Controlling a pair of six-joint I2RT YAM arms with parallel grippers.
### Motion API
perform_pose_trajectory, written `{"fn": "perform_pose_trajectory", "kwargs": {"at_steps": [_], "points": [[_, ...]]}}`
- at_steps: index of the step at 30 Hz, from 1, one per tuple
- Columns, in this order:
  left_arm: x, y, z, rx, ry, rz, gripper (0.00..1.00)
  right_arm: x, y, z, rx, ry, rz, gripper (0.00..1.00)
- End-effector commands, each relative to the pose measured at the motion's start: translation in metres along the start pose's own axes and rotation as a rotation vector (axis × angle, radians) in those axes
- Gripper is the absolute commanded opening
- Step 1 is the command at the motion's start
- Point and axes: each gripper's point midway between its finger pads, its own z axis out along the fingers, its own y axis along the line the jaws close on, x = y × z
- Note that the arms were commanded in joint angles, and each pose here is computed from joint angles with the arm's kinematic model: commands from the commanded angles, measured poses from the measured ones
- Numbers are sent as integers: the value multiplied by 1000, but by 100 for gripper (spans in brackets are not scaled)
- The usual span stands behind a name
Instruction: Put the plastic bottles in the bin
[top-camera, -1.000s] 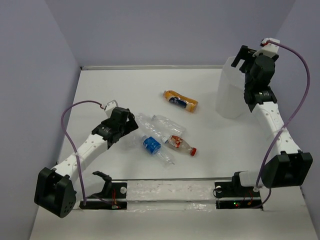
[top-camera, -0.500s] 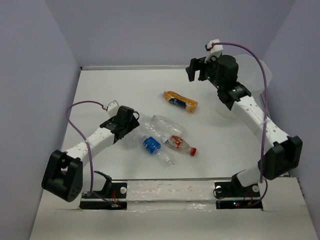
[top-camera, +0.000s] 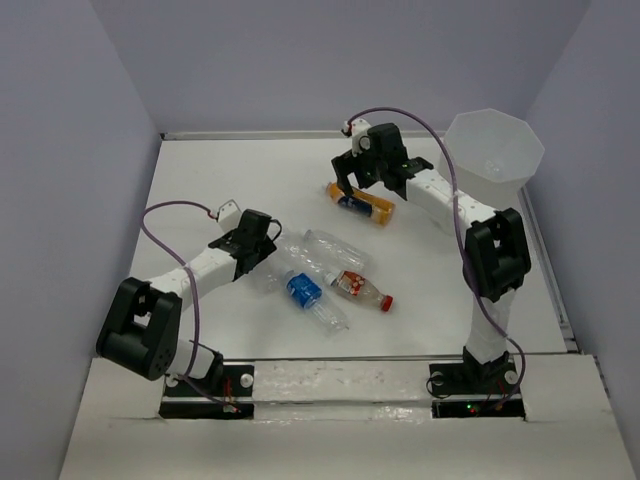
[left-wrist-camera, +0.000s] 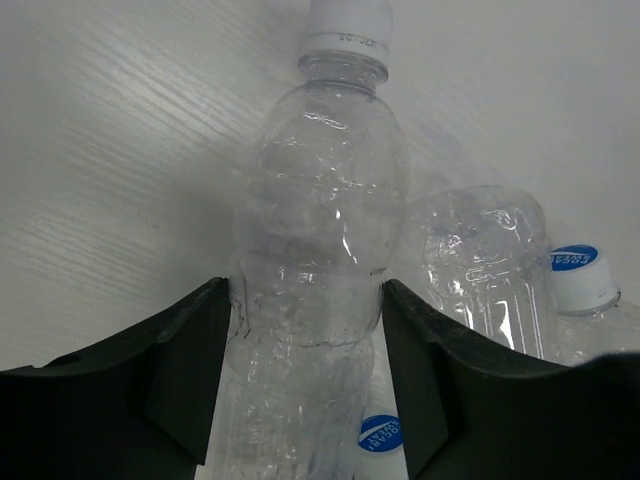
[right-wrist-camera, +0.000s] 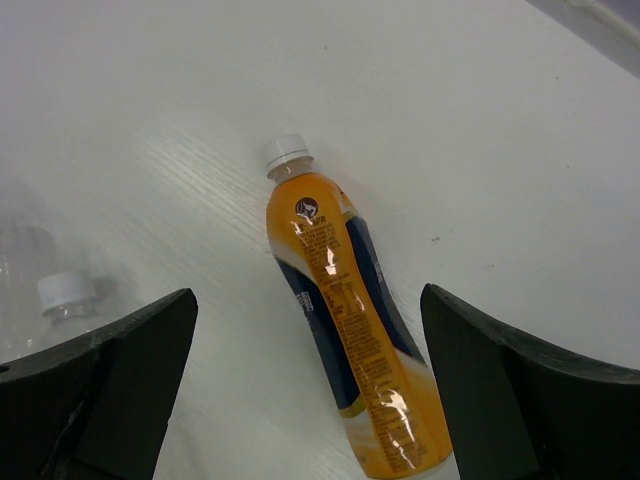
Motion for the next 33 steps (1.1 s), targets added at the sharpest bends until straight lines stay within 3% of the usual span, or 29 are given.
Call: {"fn": "perform_pose_trajectory", "kwargs": {"at_steps": [1, 3, 6, 11, 14, 16, 20, 27, 33], "points": [[-10, 1, 6, -3, -51, -37, 60, 5, -5, 20, -11, 48, -45, 99], [-9, 8, 8, -23, -58, -38, 46, 18, -6, 34, -19, 91, -52, 99], [-8, 15, 6, -40, -64, -38, 33, 34, -5, 54, -43, 135, -76, 100], [-11, 24, -2, -44, -83, -49, 27, 63, 8, 77, -113, 215, -74, 99], [-17, 26, -12, -30, -105, -53, 26, 67, 7, 85, -113, 220, -67, 93], [-25, 23, -22, -6, -122, -58, 23, 62, 10, 87, -108, 209, -72, 81], [-42, 15, -45, 61, -163, -66, 22, 27, 0, 77, -21, 128, -94, 61], [-70, 11, -82, 131, -236, -74, 22, -59, -10, 27, 60, -78, -72, 49], [-100, -8, -123, 285, -324, -97, 22, -189, -21, -117, 199, -526, -39, 44]]}}
